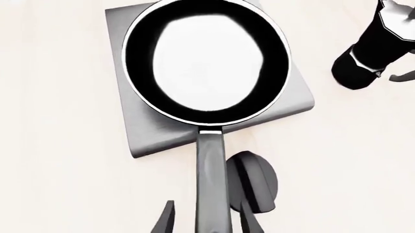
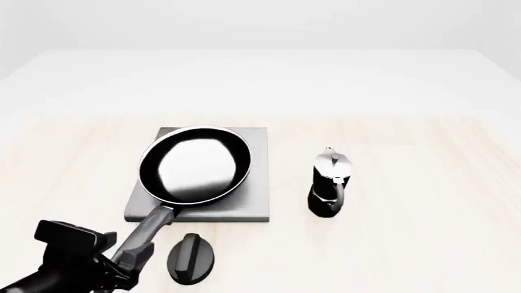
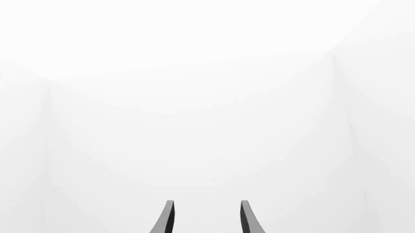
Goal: Put the frying pan on the stove.
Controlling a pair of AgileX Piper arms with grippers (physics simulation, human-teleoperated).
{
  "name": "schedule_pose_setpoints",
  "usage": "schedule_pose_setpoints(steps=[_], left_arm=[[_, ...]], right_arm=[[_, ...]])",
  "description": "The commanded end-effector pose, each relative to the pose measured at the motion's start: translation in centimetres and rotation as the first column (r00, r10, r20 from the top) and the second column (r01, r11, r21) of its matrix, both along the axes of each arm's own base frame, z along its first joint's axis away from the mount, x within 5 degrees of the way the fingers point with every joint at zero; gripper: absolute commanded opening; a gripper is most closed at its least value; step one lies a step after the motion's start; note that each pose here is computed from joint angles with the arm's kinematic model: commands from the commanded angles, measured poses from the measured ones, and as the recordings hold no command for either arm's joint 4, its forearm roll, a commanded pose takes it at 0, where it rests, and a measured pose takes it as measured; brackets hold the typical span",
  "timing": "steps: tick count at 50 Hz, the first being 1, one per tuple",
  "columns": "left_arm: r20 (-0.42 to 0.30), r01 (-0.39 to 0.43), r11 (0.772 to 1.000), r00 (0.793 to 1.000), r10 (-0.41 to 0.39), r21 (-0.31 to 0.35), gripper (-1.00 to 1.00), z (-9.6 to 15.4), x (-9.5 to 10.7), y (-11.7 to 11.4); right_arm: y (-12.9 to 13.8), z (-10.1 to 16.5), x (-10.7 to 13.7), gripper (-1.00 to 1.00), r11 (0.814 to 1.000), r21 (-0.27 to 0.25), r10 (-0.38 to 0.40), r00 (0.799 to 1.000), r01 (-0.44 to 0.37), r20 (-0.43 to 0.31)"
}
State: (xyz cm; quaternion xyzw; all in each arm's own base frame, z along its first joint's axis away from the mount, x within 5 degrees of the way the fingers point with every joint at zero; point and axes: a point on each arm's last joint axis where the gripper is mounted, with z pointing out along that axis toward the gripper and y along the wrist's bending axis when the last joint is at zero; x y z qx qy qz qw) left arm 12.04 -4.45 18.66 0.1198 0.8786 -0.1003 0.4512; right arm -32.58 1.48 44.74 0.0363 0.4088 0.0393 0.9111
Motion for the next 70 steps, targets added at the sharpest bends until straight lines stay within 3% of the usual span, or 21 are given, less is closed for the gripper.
schedule_pose_setpoints(steps=[1, 13, 20, 35, 44, 52, 55, 59, 64, 66, 68, 69, 70], left_arm=[[0.027, 0.004, 1.000, 1.000, -0.004, 0.008, 1.00, 0.4, 0.5, -0.1], [0.039, 0.004, 1.000, 0.999, -0.004, 0.008, 1.00, 1.0, 0.4, 0.0], [0.108, 0.001, 1.000, 0.994, -0.004, 0.023, 1.00, 3.5, -0.1, 0.5], [0.315, 0.052, 0.995, 0.946, -0.075, 0.079, 1.00, 11.9, -1.8, 0.9], [0.388, 0.061, 0.993, 0.917, -0.097, 0.104, 1.00, 14.6, -2.5, 1.2], [0.512, 0.055, 0.995, 0.854, -0.091, 0.085, 1.00, 18.1, -5.2, 2.1], [0.577, 0.070, 0.996, 0.812, -0.092, 0.061, 1.00, 19.7, -6.5, 2.4], [0.627, 0.089, 0.995, 0.773, -0.095, 0.041, 1.00, 20.7, -7.7, 2.7], [0.720, 0.114, 0.993, 0.691, -0.060, -0.027, 1.00, 21.9, -10.7, 3.9], [0.737, 0.113, 0.993, 0.674, -0.052, -0.032, 1.00, 21.6, -11.3, 4.1], [0.741, 0.115, 0.993, 0.670, -0.047, -0.040, 1.00, 21.6, -11.5, 4.2], [0.758, 0.117, 0.992, 0.651, -0.045, -0.041, 1.00, 21.5, -11.9, 4.4], [0.758, 0.117, 0.992, 0.651, -0.045, -0.041, 1.00, 21.5, -11.9, 4.4]], right_arm=[[0.0, 0.0, 0.0, 1.00, 1.000, 0.000, 0.000, 1.000, 0.000, 0.000], [0.0, 0.0, 0.0, 1.00, 1.000, 0.000, 0.001, 1.000, -0.001, -0.001], [-0.1, 0.0, 0.0, 1.00, 1.000, -0.001, 0.003, 1.000, -0.003, 0.000], [-0.2, 0.0, 0.1, 1.00, 1.000, -0.002, 0.004, 1.000, -0.004, -0.003], [-0.2, 0.1, 0.2, 1.00, 1.000, -0.003, 0.005, 1.000, -0.005, -0.004], [-0.4, 0.0, 0.1, 1.00, 1.000, -0.004, 0.007, 1.000, -0.007, -0.003], [-0.5, 0.0, 0.1, 1.00, 1.000, -0.006, 0.008, 1.000, -0.008, -0.004], [-0.4, 0.0, 0.1, 1.00, 1.000, -0.005, 0.009, 1.000, -0.009, -0.005], [-0.5, 0.0, 0.2, 1.00, 1.000, -0.006, 0.010, 1.000, -0.010, -0.007], [-0.6, 0.0, 0.2, 1.00, 1.000, -0.007, 0.010, 1.000, -0.010, -0.007], [-0.6, 0.0, 0.2, 1.00, 1.000, -0.007, 0.011, 1.000, -0.011, -0.007], [-0.6, 0.1, 0.3, 1.00, 1.000, -0.008, 0.010, 1.000, -0.010, -0.008], [-0.6, 0.1, 0.3, 1.00, 1.000, -0.008, 0.010, 1.000, -0.010, -0.008]])
